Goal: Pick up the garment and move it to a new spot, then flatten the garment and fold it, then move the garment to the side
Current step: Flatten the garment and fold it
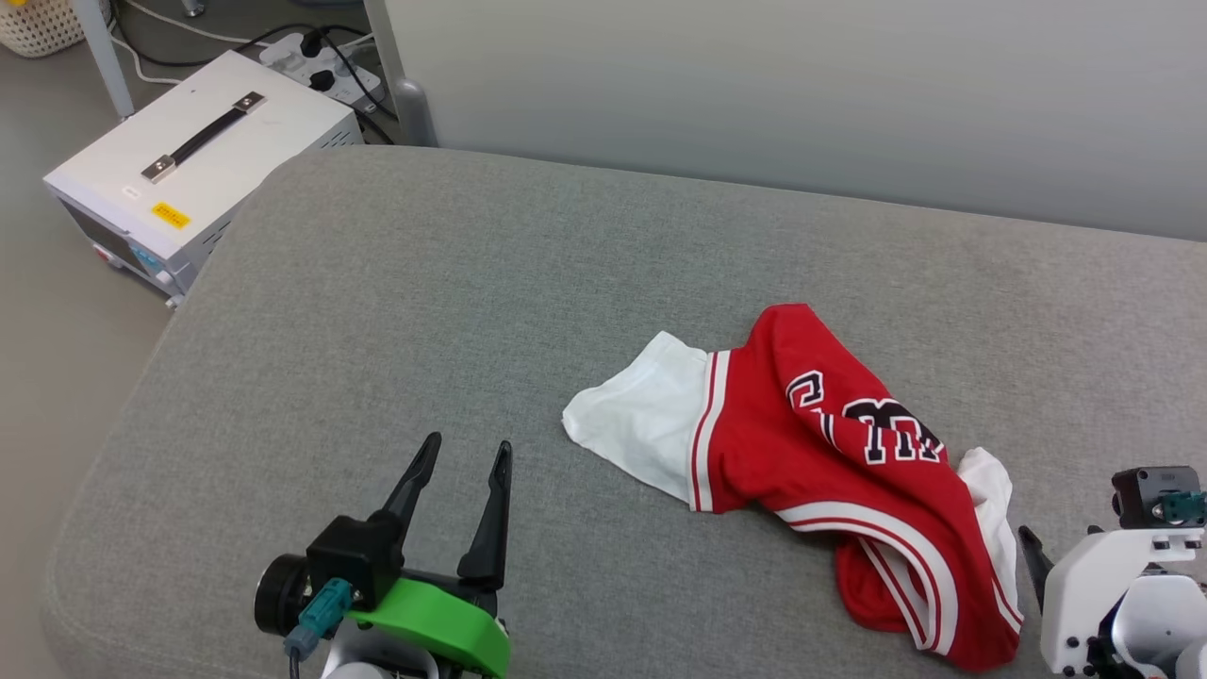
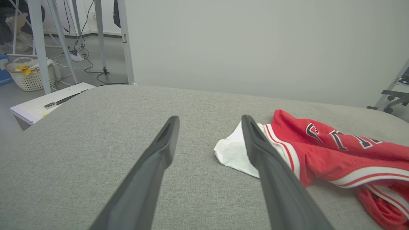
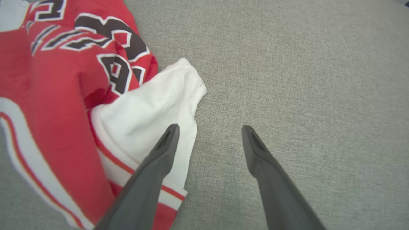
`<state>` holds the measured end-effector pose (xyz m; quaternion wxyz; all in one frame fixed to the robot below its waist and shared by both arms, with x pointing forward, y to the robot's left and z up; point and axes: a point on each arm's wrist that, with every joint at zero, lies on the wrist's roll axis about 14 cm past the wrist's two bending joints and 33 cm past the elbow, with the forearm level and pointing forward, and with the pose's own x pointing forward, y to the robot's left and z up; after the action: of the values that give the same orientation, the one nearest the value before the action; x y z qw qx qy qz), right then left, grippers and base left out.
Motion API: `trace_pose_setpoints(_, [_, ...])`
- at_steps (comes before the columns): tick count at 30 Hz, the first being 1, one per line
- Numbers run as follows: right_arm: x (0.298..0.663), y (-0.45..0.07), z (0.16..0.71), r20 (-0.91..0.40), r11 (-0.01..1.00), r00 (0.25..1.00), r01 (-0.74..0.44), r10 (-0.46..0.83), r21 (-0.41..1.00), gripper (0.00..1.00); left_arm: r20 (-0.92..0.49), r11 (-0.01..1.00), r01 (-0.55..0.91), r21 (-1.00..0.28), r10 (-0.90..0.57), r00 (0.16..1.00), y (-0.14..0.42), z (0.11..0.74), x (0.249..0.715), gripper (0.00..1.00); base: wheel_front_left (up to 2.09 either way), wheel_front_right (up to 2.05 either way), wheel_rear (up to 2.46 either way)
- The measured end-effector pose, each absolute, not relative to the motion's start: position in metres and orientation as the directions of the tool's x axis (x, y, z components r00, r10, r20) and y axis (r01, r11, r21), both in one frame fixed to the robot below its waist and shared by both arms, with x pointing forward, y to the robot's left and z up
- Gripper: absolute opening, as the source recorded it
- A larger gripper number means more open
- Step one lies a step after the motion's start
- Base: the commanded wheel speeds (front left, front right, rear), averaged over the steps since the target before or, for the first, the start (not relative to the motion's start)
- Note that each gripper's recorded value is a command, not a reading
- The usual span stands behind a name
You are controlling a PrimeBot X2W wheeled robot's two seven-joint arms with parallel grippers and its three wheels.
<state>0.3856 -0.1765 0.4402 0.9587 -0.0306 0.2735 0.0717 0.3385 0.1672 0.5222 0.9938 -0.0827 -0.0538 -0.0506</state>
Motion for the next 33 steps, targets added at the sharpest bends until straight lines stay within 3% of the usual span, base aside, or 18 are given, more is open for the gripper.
trace_pose_setpoints(18, [0.392,-0.15,0.379,-0.799,0.924,0.569,-0.38,0.192,-0.048,1.0,0.056,0.988,0.03,-0.15,-0.022,0.998,0.186,0.505,0.348,1.0,0.0,0.0,0.0])
trace_pose_setpoints(19, [0.392,-0.15,0.375,-0.807,0.921,0.559,-0.387,0.191,-0.05,0.89,0.054,0.989,0.026,-0.149,-0.018,0.998,0.188,0.505,0.349,1.0,0.0,0.0,0.0])
trace_pose_setpoints(20, [0.391,-0.15,0.372,-0.813,0.919,0.55,-0.391,0.19,-0.05,0.2,0.052,0.989,0.023,-0.147,-0.015,0.999,0.189,0.504,0.349,1.0,0.0,0.0,0.0])
trace_pose_setpoints(21, [0.391,-0.15,0.371,-0.815,0.918,0.547,-0.394,0.191,-0.049,0.0,0.051,0.989,0.021,-0.145,-0.013,0.999,0.19,0.504,0.349,1.0,0.0,0.0,0.0])
trace_pose_setpoints(28, [0.399,-0.157,0.379,-0.773,0.931,0.607,-0.359,0.183,-0.061,0.0,0.05,0.989,0.031,-0.146,-0.024,0.998,0.186,0.503,0.352,1.0,0.0,0.0,0.0])
trace_pose_setpoints(33, [0.405,-0.2,0.398,-0.724,0.963,0.685,-0.242,0.081,-0.12,0.0,0.065,0.986,0.077,-0.15,-0.068,0.996,0.173,0.507,0.357,1.0,0.0,0.0,0.0])
